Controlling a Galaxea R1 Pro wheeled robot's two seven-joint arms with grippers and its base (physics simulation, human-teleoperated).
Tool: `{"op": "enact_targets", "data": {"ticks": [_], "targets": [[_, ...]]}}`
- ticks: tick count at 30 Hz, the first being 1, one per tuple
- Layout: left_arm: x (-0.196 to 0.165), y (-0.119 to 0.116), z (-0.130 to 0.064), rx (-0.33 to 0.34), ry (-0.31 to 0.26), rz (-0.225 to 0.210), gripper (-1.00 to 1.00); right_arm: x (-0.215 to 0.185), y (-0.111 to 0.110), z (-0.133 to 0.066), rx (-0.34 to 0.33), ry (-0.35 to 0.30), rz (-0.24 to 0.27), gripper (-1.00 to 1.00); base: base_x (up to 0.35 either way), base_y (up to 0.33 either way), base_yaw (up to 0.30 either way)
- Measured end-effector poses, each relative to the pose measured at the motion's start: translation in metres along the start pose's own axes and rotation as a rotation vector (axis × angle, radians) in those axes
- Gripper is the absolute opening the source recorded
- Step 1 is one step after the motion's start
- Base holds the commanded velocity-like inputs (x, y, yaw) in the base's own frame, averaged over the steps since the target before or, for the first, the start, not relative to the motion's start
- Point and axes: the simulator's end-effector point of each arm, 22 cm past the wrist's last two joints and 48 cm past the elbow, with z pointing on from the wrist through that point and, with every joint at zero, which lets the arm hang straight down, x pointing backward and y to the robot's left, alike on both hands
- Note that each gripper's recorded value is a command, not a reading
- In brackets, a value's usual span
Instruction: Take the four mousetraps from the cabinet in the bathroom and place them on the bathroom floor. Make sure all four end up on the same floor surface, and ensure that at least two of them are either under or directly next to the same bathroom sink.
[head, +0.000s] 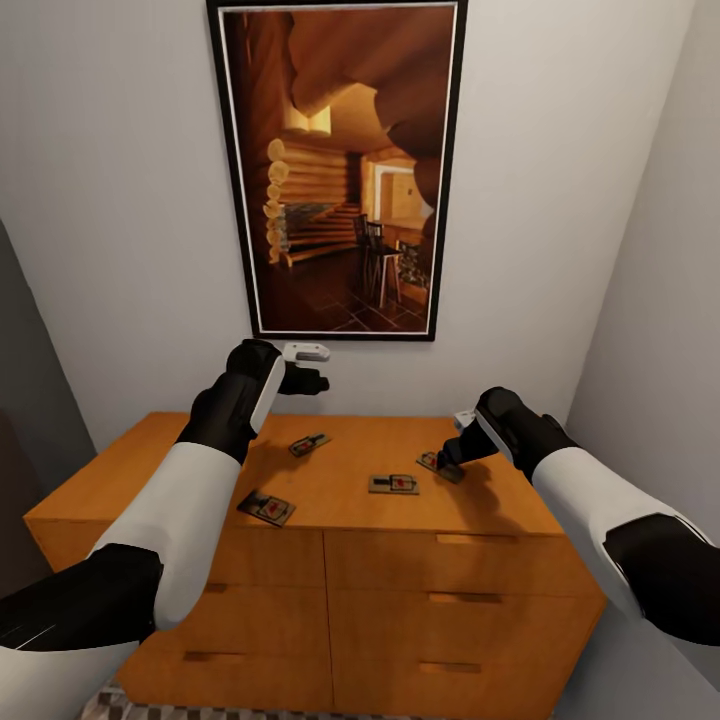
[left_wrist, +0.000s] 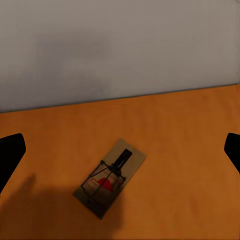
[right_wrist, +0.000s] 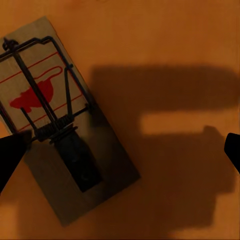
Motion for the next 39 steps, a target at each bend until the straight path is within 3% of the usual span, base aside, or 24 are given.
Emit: {"op": "enact_targets", "data": {"ticks": [21,33,39], "targets": [[0.000,-0.001,0.000,0.003,0.000,0.000,1.00,-0.001,0.004,0.000,-0.013,-0.002,0.004,1.00,0.006,0.000,0.000],[0.000,-0.001,0.000,0.002,0.001,0.000,1.00,0.000,0.029,-0.001,-0.125,0.001,0.000,1.00,0.000,0.000,0.000],[0.000,-0.001,0.000,0.002,0.001,0.000,1.00,0.001,0.031,-0.002,-0.136,0.005,-0.007,1.00,0.000,0.000,0.000]]}}
